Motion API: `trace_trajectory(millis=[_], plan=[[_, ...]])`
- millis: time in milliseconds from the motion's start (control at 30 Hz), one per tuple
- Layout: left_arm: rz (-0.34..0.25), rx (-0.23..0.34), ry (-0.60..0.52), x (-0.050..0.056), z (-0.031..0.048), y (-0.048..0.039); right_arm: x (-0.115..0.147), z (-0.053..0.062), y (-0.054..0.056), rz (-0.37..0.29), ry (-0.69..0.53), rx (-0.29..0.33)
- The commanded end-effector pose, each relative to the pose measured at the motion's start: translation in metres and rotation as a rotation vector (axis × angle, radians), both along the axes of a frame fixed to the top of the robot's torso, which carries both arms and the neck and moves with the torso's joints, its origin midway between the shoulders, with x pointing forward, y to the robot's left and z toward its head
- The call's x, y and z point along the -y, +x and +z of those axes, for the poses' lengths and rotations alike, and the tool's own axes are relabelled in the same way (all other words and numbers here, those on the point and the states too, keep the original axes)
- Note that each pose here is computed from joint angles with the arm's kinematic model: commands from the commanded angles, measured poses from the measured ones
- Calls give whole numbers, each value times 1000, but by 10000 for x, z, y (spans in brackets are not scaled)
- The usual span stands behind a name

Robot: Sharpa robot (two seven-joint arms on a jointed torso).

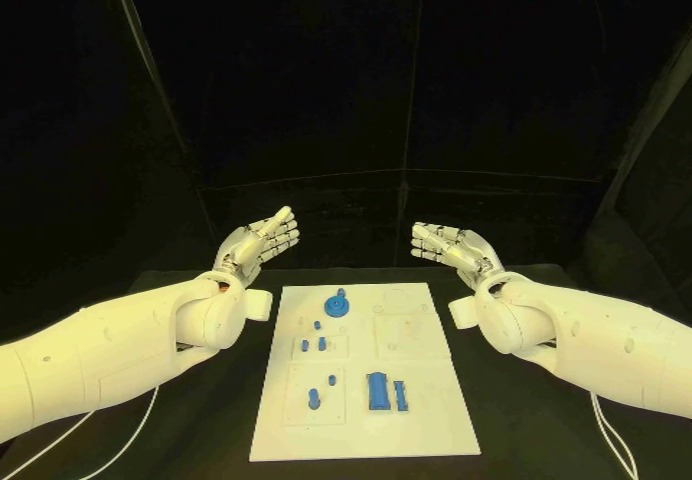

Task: Assemble the parts on the task board

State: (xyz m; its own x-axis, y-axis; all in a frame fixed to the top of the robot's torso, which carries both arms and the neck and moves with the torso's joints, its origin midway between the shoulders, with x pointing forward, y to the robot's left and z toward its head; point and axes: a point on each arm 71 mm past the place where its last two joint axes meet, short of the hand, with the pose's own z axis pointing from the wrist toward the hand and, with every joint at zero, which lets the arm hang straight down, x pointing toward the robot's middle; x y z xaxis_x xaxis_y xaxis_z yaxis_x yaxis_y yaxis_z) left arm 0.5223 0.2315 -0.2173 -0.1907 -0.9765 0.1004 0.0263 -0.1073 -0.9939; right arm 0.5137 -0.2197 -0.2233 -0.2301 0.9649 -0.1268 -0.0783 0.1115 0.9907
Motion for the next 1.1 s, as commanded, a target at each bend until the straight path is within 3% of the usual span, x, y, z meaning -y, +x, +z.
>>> trace_trajectory(millis=[33, 333, 433, 567, 1100], plan=[[81, -4, 65, 88, -42, -135, -54, 1, -145, -131, 59, -6], [155, -32, 90, 341, -76, -516, -254, -10, -483, -211, 125, -61], [165, -35, 93, 370, -73, -567, -270, -9, -514, -218, 129, -67], [173, -37, 95, 390, -69, -604, -273, -9, -520, -219, 130, -68], [173, -37, 95, 390, -69, -605, -273, -9, -520, -219, 130, -68]])
